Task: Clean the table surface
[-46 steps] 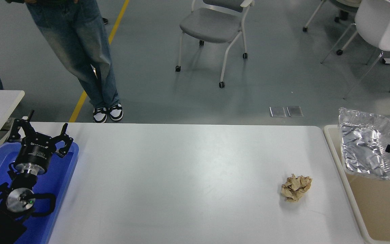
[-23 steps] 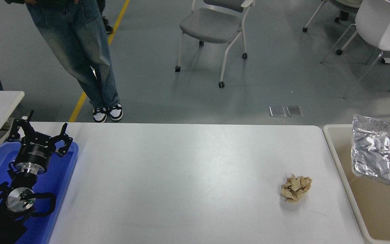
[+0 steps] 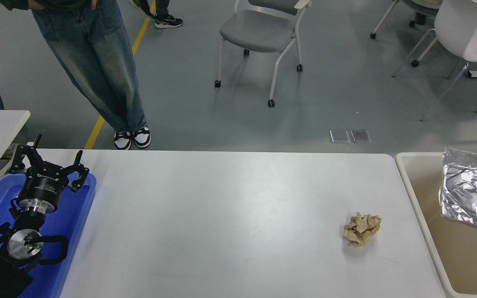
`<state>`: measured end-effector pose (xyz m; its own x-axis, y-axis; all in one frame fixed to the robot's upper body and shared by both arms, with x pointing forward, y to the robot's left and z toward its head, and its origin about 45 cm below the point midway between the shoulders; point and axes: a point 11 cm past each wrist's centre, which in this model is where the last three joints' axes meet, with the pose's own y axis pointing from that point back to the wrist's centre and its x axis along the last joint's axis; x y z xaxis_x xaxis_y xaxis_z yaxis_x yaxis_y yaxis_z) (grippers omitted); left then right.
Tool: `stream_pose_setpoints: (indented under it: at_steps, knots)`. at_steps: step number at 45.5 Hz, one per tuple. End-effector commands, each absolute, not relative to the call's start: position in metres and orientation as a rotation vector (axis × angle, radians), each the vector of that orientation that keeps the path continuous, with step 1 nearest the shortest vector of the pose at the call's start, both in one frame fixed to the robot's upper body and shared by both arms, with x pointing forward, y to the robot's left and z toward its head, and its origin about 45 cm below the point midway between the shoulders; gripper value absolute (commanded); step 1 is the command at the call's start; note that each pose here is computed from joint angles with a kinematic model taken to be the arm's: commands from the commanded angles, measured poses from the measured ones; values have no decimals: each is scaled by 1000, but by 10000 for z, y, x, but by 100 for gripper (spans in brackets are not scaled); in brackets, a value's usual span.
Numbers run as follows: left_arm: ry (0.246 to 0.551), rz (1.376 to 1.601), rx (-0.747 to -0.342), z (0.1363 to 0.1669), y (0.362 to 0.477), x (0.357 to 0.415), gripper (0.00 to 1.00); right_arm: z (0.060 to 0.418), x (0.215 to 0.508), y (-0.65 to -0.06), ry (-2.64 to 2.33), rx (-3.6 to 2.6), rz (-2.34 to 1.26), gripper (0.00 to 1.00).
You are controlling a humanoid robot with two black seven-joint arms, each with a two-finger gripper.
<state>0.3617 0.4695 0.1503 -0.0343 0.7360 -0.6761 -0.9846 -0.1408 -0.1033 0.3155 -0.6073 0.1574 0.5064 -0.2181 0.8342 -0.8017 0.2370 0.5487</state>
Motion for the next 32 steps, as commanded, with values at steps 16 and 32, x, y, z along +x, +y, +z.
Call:
stream_pose_setpoints:
  at_steps: [16, 32]
  knots:
    - [465, 1585, -704, 1503, 4697, 3616, 100, 1264, 2776, -6195, -893, 1184, 516, 0]
    - [465, 1585, -704, 1503, 4697, 3616, 100, 1310, 2815, -6221, -720, 1093, 603, 0]
